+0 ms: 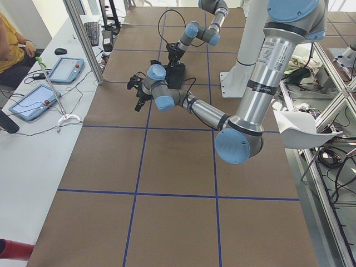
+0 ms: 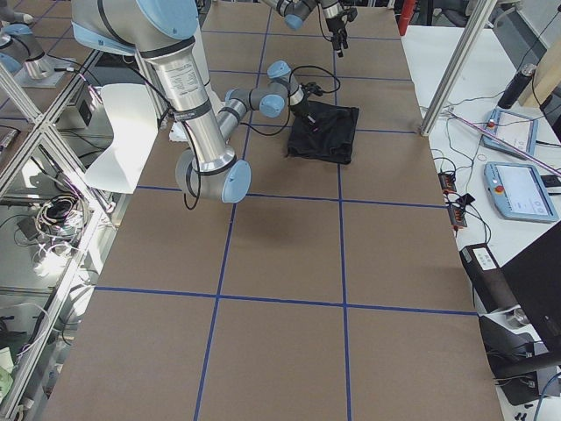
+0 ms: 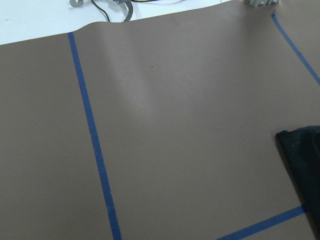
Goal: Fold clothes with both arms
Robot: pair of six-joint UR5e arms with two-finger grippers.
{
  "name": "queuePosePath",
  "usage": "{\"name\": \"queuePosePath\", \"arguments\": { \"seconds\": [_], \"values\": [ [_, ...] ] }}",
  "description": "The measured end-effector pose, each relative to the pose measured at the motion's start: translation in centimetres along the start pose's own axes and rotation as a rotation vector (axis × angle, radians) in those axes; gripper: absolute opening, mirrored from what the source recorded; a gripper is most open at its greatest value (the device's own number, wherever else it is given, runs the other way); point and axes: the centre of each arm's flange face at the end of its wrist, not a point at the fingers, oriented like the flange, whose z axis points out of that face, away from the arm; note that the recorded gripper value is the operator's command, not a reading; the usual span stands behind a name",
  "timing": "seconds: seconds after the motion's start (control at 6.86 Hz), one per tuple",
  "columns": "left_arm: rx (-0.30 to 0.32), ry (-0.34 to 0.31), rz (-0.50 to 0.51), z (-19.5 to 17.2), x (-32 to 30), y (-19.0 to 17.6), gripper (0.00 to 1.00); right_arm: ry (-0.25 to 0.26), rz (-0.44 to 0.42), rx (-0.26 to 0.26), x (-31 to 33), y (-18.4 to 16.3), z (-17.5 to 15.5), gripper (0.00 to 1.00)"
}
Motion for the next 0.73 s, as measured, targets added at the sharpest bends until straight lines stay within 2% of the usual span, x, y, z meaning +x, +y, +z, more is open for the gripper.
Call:
{"name": "queuePosePath", "arguments": {
  "seconds": [0.29,0.44,0.73],
  "values": [
    [-0.001,-0.002,-0.001,0.1,0.0,0.0,1.00,0.016,0.028,0.000,3.2,-1.8,0.2,0.00],
    [-0.001,-0.001,-0.001,0.1,0.0,0.0,1.00,0.041,0.049,0.000,5.0,-3.4,0.9,0.00],
    [0.000,0.000,0.000,0.0,0.0,0.0,1.00,0.090,0.087,-0.006,5.8,-9.3,4.9,0.00]
  ]
}}
